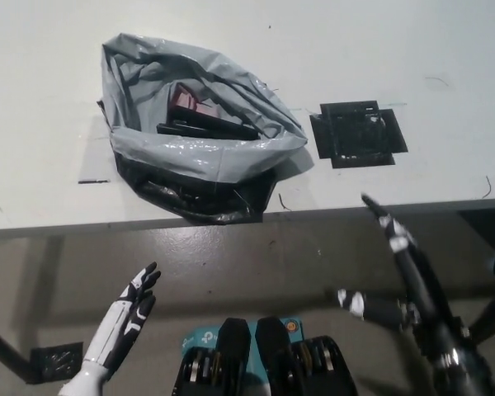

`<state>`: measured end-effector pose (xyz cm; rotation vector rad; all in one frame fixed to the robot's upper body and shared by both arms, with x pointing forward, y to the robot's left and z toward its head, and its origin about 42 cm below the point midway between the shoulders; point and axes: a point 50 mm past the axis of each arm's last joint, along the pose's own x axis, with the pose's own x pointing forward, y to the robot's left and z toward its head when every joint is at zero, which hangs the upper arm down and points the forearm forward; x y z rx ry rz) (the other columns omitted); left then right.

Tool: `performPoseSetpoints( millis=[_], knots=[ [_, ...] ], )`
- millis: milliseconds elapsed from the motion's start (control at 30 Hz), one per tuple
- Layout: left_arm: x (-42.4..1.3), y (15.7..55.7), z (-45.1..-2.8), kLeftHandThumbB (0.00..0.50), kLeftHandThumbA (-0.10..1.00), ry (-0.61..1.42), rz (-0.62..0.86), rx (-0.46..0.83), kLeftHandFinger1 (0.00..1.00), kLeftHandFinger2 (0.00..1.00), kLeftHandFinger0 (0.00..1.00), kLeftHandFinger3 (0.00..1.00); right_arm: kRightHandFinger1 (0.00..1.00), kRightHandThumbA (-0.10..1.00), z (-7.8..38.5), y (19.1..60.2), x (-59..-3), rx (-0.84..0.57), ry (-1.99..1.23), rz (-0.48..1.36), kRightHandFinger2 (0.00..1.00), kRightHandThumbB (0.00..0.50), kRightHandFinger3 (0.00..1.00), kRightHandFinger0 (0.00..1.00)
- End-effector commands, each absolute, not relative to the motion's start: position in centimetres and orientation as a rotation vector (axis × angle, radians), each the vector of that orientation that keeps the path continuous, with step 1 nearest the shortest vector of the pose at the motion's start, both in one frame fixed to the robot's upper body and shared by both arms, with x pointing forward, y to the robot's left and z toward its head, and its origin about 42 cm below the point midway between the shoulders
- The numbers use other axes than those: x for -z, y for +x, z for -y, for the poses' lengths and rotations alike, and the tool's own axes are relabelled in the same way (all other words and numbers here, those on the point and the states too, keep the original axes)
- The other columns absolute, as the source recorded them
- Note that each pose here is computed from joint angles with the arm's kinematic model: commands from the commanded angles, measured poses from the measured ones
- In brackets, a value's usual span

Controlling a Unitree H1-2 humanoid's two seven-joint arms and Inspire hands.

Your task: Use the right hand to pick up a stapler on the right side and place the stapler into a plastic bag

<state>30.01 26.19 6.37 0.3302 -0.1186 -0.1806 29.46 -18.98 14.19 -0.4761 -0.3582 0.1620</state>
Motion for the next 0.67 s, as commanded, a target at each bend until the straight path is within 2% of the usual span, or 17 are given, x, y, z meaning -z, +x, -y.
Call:
performPoseSetpoints(
  millis=[0, 133, 300, 333, 433, 467, 500, 633],
  knots=[
    [-8.1, 31.1, -26.3, 0.488, 1.00, 0.255, 0.200, 0.169, 1.00, 1.00, 1.00, 1.00, 1.00, 1.00, 18.8, 28.4, -16.1, -0.058, -0.296, 0.547, 1.00, 0.372, 1.00, 1.00],
    [-7.5, 30.4, -26.5, 0.477, 1.00, 0.259, 0.189, 0.174, 1.00, 1.00, 1.00, 1.00, 1.00, 1.00, 20.0, 28.8, -11.2, -0.054, -0.307, 0.377, 1.00, 0.331, 1.00, 1.00],
    [-6.6, 29.6, -26.3, 0.500, 1.00, 0.260, 0.179, 0.177, 1.00, 1.00, 1.00, 1.00, 1.00, 1.00, 21.0, 28.2, -7.4, -0.062, -0.282, 0.239, 1.00, 0.332, 1.00, 1.00],
    [-6.4, 29.2, -26.3, 0.500, 1.00, 0.259, 0.172, 0.178, 1.00, 1.00, 1.00, 1.00, 1.00, 1.00, 21.1, 28.0, -6.8, -0.067, -0.283, 0.226, 1.00, 0.322, 1.00, 1.00],
    [-6.1, 28.7, -26.4, 0.500, 1.00, 0.259, 0.166, 0.177, 1.00, 1.00, 1.00, 1.00, 1.00, 0.99, 21.2, 27.6, -5.6, -0.081, -0.258, 0.198, 1.00, 0.337, 1.00, 1.00],
    [-6.1, 28.6, -26.4, 0.500, 1.00, 0.267, 0.164, 0.176, 1.00, 1.00, 1.00, 1.00, 1.00, 0.98, 21.3, 27.4, -5.3, -0.089, -0.263, 0.196, 1.00, 0.305, 1.00, 1.00],
    [-6.0, 28.5, -26.3, 0.500, 1.00, 0.274, 0.163, 0.174, 1.00, 1.00, 1.00, 1.00, 1.00, 0.97, 21.5, 27.4, -5.1, -0.098, -0.268, 0.189, 1.00, 0.299, 1.00, 1.00],
    [-5.9, 28.5, -26.4, 0.500, 1.00, 0.269, 0.164, 0.174, 1.00, 1.00, 1.00, 1.00, 1.00, 0.99, 21.6, 27.1, -4.9, -0.109, -0.287, 0.171, 1.00, 0.307, 1.00, 1.00]
  ],
)
